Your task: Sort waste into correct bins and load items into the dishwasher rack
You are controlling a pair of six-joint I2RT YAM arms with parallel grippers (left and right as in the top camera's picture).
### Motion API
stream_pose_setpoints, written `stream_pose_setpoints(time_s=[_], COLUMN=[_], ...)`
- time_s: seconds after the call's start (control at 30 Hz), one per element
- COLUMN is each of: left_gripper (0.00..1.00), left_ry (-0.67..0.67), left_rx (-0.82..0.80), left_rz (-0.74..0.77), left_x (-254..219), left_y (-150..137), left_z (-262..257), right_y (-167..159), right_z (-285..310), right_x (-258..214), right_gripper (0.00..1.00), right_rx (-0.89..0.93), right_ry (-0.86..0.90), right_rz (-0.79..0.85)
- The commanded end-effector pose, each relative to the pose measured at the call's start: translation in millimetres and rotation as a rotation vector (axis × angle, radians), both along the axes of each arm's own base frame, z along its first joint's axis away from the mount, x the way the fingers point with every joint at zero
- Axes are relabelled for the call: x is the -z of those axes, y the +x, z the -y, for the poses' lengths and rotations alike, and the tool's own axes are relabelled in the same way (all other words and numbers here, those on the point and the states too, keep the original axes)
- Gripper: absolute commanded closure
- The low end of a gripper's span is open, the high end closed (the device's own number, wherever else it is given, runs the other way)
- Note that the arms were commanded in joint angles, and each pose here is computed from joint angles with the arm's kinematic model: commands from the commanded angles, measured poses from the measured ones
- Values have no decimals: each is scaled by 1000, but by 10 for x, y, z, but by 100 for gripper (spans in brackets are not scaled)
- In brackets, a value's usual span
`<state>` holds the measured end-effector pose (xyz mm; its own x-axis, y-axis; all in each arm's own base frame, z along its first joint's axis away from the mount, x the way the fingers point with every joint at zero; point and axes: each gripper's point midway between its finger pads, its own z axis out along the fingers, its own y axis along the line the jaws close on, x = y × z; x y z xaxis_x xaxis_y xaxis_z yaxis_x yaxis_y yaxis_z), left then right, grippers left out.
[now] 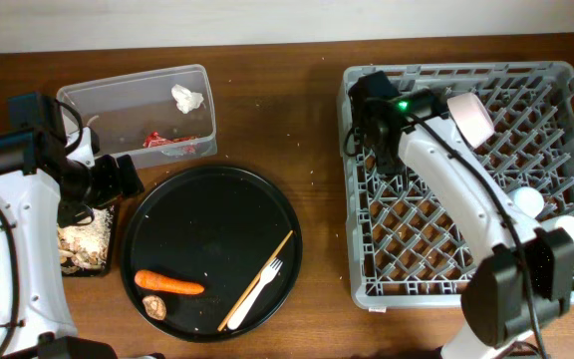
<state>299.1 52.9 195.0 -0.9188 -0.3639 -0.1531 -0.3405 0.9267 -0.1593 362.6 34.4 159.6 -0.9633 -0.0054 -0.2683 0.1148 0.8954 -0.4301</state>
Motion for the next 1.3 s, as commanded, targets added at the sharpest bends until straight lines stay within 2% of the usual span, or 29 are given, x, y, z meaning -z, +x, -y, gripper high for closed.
stream_pose_setpoints(time_s=[0.0, 0.07, 0.13, 0.23, 0.33, 0.57, 0.73, 0.87, 1.13, 1.27], left_gripper=[5, 5, 5, 5, 5, 5, 5, 5, 5, 5], left_ry=[-8, -9, -8, 11, 30, 24, 26, 26, 26, 26], left_rx=[1, 12, 37, 79, 105, 113, 113, 113, 113, 113], left_rz=[-6, -6, -7, -15, -27, -55, -46, -45, -49, -48], left_x=[25, 27, 30, 47, 82, 181, 180, 179, 181, 180], left_y=[-8, -3, 7, 10, 2, -48, -27, -23, -33, -33], left_z=[7, 40, 114, 216, 272, 302, 299, 299, 300, 300], right_y=[-115, -264, -386, -607, -875, -1411, -1722, -1882, -1960, -1923], right_z=[-110, -179, -238, -570, -928, -1725, -2227, -2581, -2635, -2632], right_x=[-645, -899, -1014, -1071, -1037, -624, -37, 400, 1178, 1352], right_gripper=[41, 21, 9, 8, 8, 7, 8, 10, 11, 11], right_rx=[-2, -10, -20, -163, -228, -247, -151, -218, -178, -189], right_ry=[184, 356, 493, 716, 870, 903, 928, 928, 760, 729], right_rz=[169, 221, 222, 124, -10, -217, -300, -335, -465, -472])
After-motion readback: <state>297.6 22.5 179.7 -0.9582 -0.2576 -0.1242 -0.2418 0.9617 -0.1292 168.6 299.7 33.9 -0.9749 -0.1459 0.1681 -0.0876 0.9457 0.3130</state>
